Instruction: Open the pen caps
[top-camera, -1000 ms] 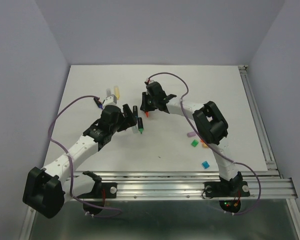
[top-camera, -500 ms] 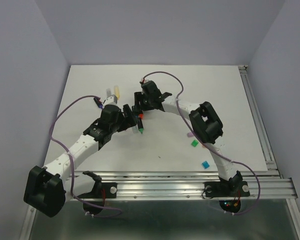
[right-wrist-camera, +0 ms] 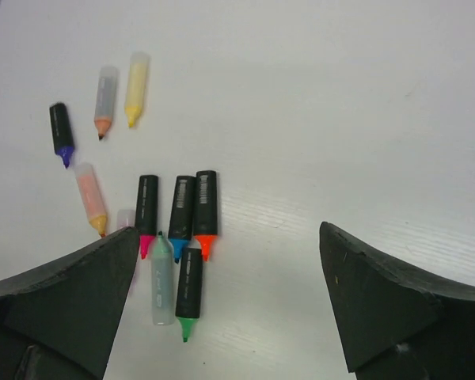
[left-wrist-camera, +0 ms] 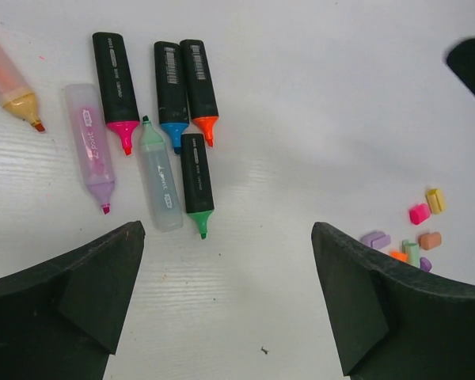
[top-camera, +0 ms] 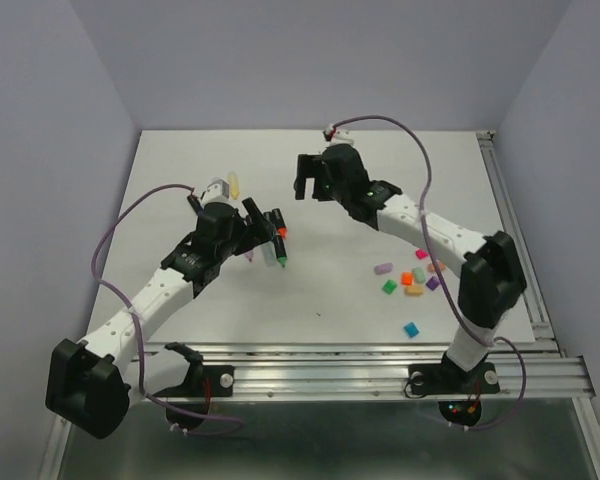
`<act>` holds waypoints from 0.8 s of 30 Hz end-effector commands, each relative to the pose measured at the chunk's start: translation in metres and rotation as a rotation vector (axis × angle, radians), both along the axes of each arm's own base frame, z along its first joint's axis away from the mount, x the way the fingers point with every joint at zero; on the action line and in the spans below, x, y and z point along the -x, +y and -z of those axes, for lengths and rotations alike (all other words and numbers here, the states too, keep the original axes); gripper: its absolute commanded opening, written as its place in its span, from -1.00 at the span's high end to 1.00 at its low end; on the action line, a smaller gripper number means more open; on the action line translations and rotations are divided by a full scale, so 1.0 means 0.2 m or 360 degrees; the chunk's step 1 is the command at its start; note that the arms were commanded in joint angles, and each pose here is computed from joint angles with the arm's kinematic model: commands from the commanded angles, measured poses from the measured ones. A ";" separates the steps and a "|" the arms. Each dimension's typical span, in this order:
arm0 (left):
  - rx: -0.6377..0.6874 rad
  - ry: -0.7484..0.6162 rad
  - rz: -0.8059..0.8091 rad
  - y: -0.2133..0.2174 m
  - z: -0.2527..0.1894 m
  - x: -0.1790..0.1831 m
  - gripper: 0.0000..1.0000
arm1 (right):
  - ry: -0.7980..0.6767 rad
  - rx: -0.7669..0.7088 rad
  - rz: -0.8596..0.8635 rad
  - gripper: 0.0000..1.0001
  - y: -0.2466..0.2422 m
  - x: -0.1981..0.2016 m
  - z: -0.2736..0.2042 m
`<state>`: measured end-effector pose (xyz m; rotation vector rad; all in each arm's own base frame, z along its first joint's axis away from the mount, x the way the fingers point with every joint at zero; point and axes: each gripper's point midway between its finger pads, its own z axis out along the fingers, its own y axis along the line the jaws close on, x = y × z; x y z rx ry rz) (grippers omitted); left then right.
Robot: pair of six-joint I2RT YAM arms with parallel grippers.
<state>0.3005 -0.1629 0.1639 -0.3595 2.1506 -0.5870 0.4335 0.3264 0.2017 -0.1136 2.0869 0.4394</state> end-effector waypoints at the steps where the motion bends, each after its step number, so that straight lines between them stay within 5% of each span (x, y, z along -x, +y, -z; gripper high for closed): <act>1: 0.0060 -0.0127 -0.0106 0.04 -0.18 -0.04 -0.98 | -0.0134 -0.0034 0.0397 -1.00 -0.44 0.10 -0.13; 11: 0.0065 -0.0276 -0.0370 0.19 -0.30 -0.08 -0.98 | -0.0059 0.0031 0.1223 -1.00 -1.46 0.61 0.19; 24: 0.0044 -0.0389 -0.0518 0.30 -0.40 -0.06 -0.98 | -0.0347 -0.0253 0.1282 -1.00 -1.56 0.77 -0.06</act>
